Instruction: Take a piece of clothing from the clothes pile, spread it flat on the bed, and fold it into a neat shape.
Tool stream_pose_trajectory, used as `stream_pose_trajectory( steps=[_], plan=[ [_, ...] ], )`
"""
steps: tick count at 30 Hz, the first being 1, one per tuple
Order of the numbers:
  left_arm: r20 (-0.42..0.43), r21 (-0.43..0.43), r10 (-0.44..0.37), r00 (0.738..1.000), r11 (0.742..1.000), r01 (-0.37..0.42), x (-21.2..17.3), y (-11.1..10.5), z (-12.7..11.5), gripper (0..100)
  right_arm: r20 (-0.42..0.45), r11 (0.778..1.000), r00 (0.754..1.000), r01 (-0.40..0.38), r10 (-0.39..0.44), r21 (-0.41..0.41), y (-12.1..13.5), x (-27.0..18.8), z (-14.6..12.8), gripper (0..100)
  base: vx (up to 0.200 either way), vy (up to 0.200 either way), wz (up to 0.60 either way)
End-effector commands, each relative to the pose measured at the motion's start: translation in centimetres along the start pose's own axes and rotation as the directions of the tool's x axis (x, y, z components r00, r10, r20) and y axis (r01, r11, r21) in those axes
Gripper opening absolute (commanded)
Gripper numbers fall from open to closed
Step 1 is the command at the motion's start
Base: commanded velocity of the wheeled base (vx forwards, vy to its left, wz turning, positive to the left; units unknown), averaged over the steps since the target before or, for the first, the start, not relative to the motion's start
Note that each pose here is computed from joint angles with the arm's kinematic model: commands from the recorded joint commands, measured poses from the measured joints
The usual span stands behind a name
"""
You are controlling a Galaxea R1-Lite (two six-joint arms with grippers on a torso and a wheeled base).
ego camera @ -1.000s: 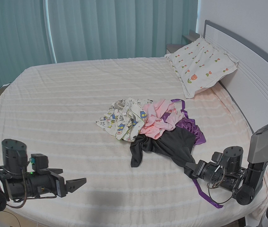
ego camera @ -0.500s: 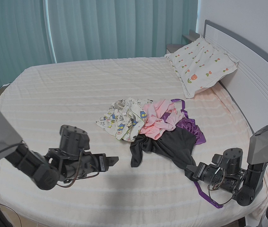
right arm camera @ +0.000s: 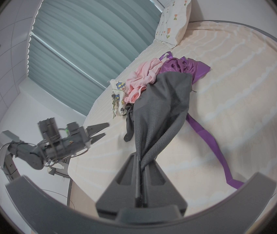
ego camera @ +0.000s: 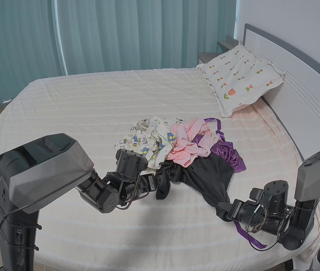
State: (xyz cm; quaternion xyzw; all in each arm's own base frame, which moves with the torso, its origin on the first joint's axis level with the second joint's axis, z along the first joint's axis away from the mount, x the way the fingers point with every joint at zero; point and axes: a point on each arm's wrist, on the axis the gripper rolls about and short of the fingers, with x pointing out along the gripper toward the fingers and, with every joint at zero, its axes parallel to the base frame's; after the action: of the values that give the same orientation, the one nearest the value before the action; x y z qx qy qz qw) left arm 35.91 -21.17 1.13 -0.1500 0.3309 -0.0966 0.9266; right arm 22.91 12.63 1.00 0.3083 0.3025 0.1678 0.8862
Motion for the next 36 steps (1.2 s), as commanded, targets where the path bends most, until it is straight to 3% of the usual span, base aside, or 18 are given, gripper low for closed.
stream_pose_trajectory(
  steps=[1, 9, 17, 29, 30, 36],
  plan=[
    [-0.015, -0.002, 0.012, 1.0, 1.0, -0.012, 4.0, 0.2, -1.4, 100, 0.004, 0.998, 0.999, -0.053, 0.054, -0.018, 1.4, -1.1, -0.1, 0, 0.0, 0.0, 0.0],
    [-0.032, 0.007, 0.002, 0.999, 1.0, -0.002, 6.2, -0.8, -1.5, 100, 0.006, 0.998, 0.998, -0.065, 0.065, -0.023, 1.7, -1.5, -0.1, 0, 0.0, 0.0, 0.0],
    [-0.062, 0.016, -0.073, 0.995, 0.997, 0.074, 6.9, -2.3, -1.7, 100, 0.01, 0.997, 0.998, -0.069, 0.069, -0.023, 1.7, -1.4, 0.0, 0, 0.0, 0.0, 0.0],
    [-0.129, 0.042, -0.063, 0.99, 0.997, 0.069, 7.5, -2.9, -1.7, 100, 0.011, 0.997, 0.997, -0.074, 0.074, -0.027, 1.9, -1.5, 0.0, 0, 0.0, 0.0, 0.0],
    [-0.129, 0.042, -0.063, 0.99, 0.997, 0.069, 7.5, -3.0, -1.7, 0, 0.011, 0.997, 0.997, -0.074, 0.074, -0.027, 1.9, -1.5, 0.0, 0, 0.0, 0.0, 0.0],
    [-0.174, 0.048, -0.017, 0.985, 0.999, 0.026, 7.3, -2.6, -2.0, 0, 0.01, 0.997, 0.997, -0.073, 0.073, -0.025, 1.9, -1.5, 0.0, 0, 0.0, 0.0, 0.0]
  ],
)
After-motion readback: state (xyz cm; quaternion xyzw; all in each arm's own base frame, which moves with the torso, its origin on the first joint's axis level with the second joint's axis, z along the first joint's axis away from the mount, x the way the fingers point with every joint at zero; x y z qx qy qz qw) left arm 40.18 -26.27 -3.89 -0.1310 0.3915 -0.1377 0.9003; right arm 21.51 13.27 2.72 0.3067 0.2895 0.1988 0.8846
